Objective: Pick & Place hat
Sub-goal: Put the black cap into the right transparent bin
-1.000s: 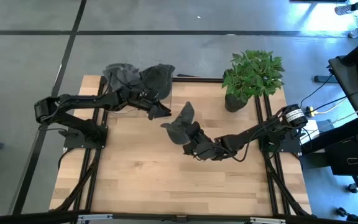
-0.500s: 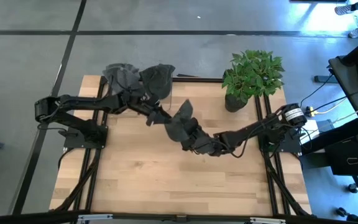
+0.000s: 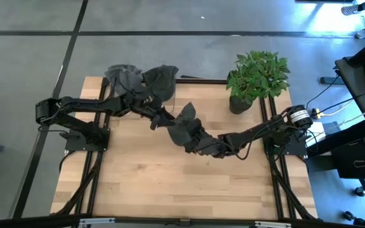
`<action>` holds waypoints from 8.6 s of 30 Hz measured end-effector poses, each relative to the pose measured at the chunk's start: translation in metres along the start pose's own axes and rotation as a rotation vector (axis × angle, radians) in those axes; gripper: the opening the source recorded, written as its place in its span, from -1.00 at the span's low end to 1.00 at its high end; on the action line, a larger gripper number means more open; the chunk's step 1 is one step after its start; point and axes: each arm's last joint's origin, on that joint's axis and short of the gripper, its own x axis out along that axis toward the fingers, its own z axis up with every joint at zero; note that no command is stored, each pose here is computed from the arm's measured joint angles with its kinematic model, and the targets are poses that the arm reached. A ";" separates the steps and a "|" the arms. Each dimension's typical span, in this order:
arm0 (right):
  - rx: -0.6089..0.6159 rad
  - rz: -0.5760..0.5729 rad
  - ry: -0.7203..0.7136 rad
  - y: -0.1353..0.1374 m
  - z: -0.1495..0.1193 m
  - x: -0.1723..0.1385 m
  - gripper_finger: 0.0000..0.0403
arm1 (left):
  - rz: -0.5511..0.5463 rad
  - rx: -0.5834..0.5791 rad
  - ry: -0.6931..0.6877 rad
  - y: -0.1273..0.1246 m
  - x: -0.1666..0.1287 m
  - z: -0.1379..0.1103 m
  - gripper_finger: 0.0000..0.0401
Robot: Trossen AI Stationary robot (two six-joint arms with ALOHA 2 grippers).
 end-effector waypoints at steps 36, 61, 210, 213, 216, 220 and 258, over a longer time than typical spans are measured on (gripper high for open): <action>0.550 0.293 -0.063 0.010 -0.017 -0.016 -0.69 | -0.078 0.462 0.234 -0.014 -0.005 -0.004 -0.98; 0.915 0.574 -0.062 -0.021 -0.071 -0.011 -0.68 | 0.271 1.459 0.567 -0.097 0.006 -0.026 -0.98; 0.698 0.583 -0.456 -0.033 -0.036 0.012 -0.95 | -0.148 0.460 0.434 -0.040 0.022 0.021 -0.28; 0.698 0.582 -0.455 -0.033 -0.036 0.012 -0.95 | -0.183 0.389 0.448 -0.037 0.023 0.021 -0.28; 0.696 0.583 -0.452 -0.033 -0.036 0.012 -0.95 | -0.216 0.333 0.457 -0.037 0.022 0.021 -0.28; 0.695 0.587 -0.449 -0.032 -0.036 0.012 -0.95 | -0.261 0.303 0.467 -0.038 0.022 0.021 -0.28; 0.658 0.539 -0.441 -0.034 -0.033 0.009 -0.84 | -0.155 0.435 0.489 -0.034 0.021 0.016 -0.93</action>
